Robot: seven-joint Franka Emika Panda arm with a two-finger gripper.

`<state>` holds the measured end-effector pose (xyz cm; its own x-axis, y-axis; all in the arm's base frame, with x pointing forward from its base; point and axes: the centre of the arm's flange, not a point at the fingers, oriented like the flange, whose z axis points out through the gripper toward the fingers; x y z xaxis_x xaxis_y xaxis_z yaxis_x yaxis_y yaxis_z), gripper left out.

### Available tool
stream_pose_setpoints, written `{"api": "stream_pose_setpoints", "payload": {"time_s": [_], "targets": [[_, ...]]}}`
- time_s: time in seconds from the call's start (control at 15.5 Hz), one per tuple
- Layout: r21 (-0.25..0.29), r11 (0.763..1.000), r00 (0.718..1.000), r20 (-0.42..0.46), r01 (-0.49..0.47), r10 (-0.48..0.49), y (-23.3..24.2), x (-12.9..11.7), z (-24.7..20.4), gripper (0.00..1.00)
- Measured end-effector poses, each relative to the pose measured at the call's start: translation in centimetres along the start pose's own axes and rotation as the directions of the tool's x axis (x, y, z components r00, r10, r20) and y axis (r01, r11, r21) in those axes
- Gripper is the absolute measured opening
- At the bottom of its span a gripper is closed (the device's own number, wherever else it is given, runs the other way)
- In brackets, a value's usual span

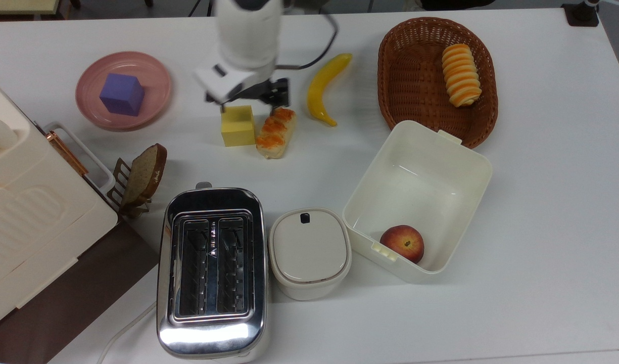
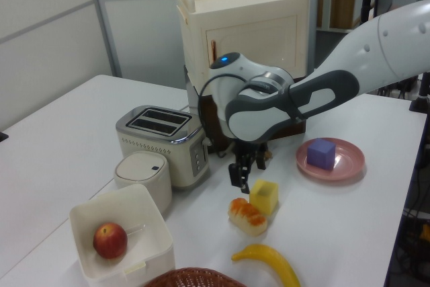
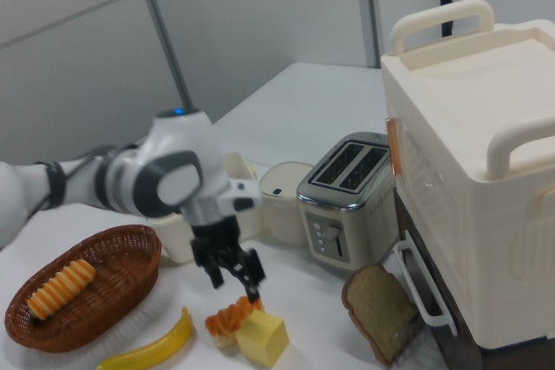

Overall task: Put the yellow cube on the table
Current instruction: 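Open the gripper and raise it away from the yellow cube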

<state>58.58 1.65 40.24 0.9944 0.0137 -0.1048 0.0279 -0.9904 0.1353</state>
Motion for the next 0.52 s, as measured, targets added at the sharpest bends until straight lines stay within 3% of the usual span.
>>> {"api": "stream_pose_setpoints", "payload": {"time_s": [0.26,0.52], "targets": [[-0.039,0.999,0.999,0.038,-0.027,0.029,-3.8,-1.9,-6.9,1.0],[-0.033,0.995,0.995,0.022,-0.095,0.096,-0.3,-3.7,-13.4,1.0]]}}
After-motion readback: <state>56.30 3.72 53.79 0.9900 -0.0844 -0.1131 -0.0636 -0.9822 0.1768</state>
